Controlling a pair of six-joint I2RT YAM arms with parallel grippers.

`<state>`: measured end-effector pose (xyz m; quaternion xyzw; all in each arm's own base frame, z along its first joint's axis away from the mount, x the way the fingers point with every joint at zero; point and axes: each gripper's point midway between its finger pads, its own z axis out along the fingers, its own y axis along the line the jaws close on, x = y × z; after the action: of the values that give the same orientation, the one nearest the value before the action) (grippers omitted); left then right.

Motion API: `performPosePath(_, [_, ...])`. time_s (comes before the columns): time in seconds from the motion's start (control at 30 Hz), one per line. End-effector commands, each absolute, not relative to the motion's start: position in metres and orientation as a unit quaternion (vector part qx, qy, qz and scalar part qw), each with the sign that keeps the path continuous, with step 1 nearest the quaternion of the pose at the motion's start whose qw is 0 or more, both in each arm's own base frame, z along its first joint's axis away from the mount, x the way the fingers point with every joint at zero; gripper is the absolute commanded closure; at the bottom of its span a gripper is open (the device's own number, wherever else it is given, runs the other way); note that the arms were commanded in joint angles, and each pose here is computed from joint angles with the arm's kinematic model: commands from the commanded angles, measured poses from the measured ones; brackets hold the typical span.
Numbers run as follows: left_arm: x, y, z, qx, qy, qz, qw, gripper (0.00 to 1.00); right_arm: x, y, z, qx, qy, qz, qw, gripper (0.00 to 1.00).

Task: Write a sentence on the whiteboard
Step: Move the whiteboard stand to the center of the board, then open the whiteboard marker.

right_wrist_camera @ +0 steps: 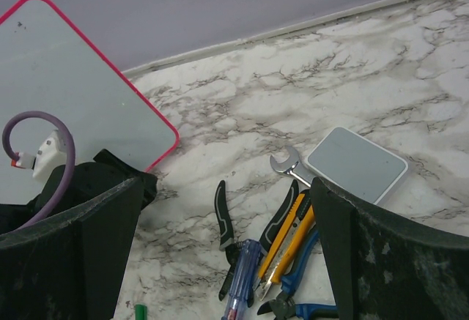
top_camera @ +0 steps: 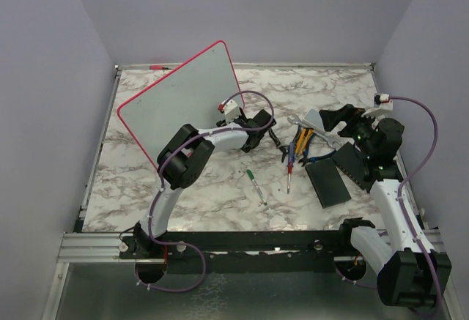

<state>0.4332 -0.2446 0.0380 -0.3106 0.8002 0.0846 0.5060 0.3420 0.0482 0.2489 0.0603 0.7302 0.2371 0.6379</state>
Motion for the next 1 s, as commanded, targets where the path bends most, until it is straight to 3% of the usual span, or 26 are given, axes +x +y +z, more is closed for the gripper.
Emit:
performPosePath(0.0, [0.429, -0.249, 0.060, -0.312, 0.787, 0.072, 0.527, 0.38, 0.341, 0.045, 0.247, 0.061, 0.734, 0.228, 0.637, 0.00])
performPosePath(0.47, [0.393, -0.259, 0.124, -0.249, 0.781, 0.069, 0.569, 0.02, 0.342, 0.040, 0.253, 0.065, 0.733, 0.215, 0.642, 0.00])
performPosePath(0.67, [0.373, -0.259, 0.148, -0.172, 0.822, 0.047, 0.540, 0.01, 0.346, 0.038, 0.250, 0.118, 0.741, 0.232, 0.619, 0.02])
performPosePath(0.97, [0.337, -0.284, 0.179, 0.082, 0.882, -0.051, 0.460, 0.01, 0.326, 0.074, 0.204, 0.081, 0.817, 0.265, 0.506, 0.12])
